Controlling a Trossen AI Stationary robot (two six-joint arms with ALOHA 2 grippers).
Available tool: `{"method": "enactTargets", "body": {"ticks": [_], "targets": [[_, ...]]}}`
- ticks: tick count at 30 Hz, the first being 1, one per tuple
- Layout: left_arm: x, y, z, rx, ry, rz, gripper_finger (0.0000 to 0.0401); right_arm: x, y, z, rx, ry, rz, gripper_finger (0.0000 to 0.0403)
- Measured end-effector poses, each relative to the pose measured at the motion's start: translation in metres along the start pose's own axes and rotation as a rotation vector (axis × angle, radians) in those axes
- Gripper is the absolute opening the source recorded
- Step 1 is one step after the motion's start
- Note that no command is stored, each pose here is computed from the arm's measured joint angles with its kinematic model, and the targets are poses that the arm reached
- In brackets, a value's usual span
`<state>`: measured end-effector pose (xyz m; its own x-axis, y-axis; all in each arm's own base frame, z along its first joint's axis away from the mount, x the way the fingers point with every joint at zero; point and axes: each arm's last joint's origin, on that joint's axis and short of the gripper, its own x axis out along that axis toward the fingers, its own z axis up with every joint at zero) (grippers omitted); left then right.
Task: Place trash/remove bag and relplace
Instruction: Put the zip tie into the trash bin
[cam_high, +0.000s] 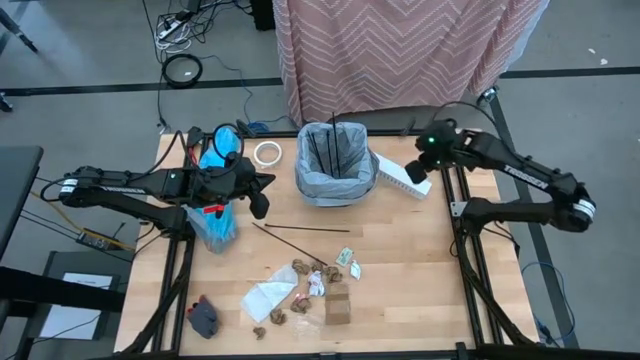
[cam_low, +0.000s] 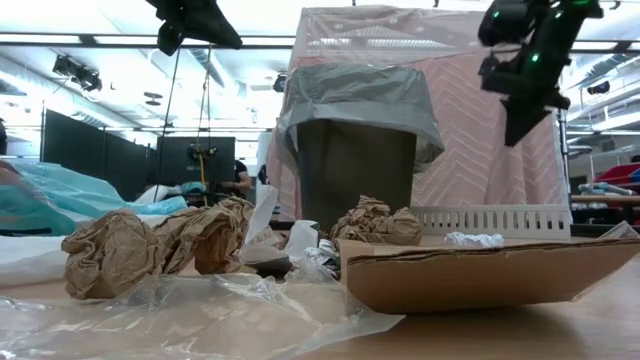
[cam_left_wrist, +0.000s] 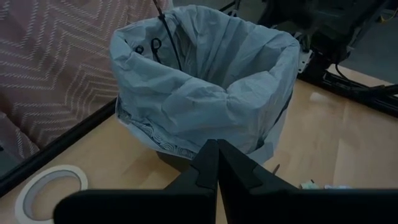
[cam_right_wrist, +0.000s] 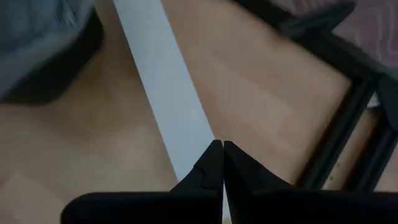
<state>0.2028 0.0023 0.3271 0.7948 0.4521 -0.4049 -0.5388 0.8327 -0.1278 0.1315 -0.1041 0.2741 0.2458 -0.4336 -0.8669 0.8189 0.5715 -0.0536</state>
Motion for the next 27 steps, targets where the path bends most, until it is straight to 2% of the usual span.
{"method": "enactTargets", "body": {"ticks": [2, 4, 9, 13, 17, 21, 24, 27], "targets": [[0.0, 0.0, 0.0, 0.001, -0.001, 0.0, 0.0015, 0.008, 0.004, 0.003, -0.015, 0.041, 0.044, 0.0002], [0.0, 0.0, 0.0, 0.006, -0.004, -0.002, 0.0015, 0.013, 0.011, 0.007, -0.042, 0.054, 0.149, 0.0001], [0.0, -0.004, 0.007, 0.017, -0.053, -0.054, 0.0015, 0.009, 0.038, 0.014, -0.131, 0.014, 0.538, 0.0001], [-0.002, -0.008, 0.011, -0.011, -0.076, -0.163, 0.0015, -0.004, 0.071, 0.009, -0.25, -0.033, 0.753, 0.0005], [-0.007, -0.014, 0.018, -0.023, -0.074, -0.352, 0.0015, -0.025, 0.11, -0.008, -0.359, -0.051, 0.912, 0.0016], [-0.02, -0.018, 0.035, -0.028, -0.094, -0.512, 0.0015, -0.047, 0.142, -0.031, -0.4, -0.116, 0.949, 0.0024], [-0.03, -0.018, 0.043, 0.017, -0.097, -0.544, 0.0015, -0.052, 0.161, -0.053, -0.419, -0.149, 0.849, 0.0027], [-0.036, -0.015, 0.041, 0.096, -0.063, -0.514, 0.0015, -0.044, 0.181, -0.073, -0.408, -0.186, 0.721, 0.0032]]}}
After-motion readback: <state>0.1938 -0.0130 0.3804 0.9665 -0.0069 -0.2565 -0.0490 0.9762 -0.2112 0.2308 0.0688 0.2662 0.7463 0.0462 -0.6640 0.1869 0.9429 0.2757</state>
